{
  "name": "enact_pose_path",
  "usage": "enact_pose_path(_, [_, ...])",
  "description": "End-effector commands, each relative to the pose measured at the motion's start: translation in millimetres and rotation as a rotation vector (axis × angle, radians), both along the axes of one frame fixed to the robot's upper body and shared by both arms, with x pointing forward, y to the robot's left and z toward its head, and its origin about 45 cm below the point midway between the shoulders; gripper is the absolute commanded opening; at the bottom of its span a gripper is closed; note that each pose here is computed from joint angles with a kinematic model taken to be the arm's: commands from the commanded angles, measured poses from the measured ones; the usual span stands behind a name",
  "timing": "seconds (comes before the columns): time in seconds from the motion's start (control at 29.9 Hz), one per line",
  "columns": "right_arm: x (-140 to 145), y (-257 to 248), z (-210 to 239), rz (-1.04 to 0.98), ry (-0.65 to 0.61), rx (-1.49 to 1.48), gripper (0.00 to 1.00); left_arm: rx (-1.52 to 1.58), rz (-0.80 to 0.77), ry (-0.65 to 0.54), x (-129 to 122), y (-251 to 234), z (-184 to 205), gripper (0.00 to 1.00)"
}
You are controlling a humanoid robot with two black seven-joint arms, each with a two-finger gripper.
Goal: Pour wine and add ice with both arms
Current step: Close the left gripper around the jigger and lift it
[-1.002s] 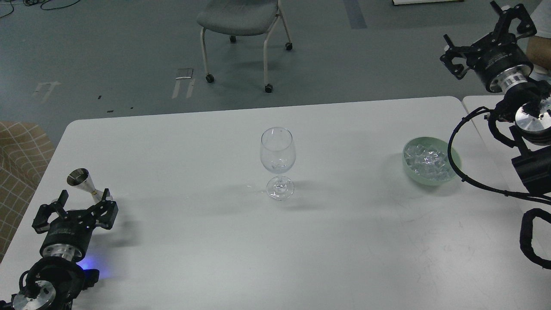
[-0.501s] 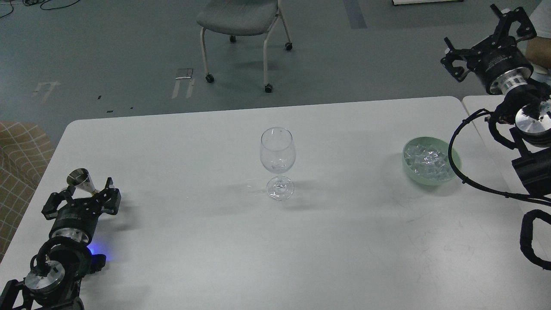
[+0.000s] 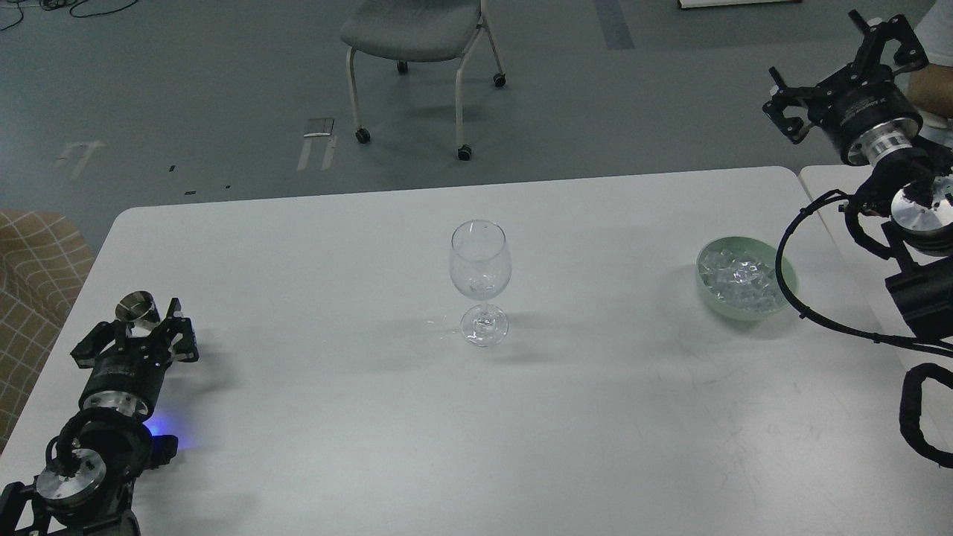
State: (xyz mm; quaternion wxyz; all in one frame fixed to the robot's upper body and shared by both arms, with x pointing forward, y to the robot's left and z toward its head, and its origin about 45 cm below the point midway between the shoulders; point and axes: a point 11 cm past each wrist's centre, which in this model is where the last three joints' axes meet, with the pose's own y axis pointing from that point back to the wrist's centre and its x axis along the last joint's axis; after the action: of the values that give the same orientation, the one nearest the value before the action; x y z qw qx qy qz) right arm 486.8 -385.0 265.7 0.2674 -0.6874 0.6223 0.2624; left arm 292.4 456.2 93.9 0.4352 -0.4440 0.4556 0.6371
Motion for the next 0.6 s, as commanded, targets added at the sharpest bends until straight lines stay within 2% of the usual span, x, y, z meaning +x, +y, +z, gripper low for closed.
enact_pose_path(0.0, [0.0,0.3,-0.3,0.001,0.001,-0.002,1.0,0.002,0.003,-0.004,-2.2,1.4,-2.2,0.4])
enact_pose_path(0.1, [0.4,0.6,0.0,0.0,0.002,-0.003,1.0,0.008,-0.028,-0.028,-1.2,-1.6,0.2,0.35])
enact_pose_path(0.57, [0.0,0.3,-1.1,0.0,0.007,-0.008,1.0,0.017,-0.031,-0.048,-6.7,-1.1,-1.0,0.28])
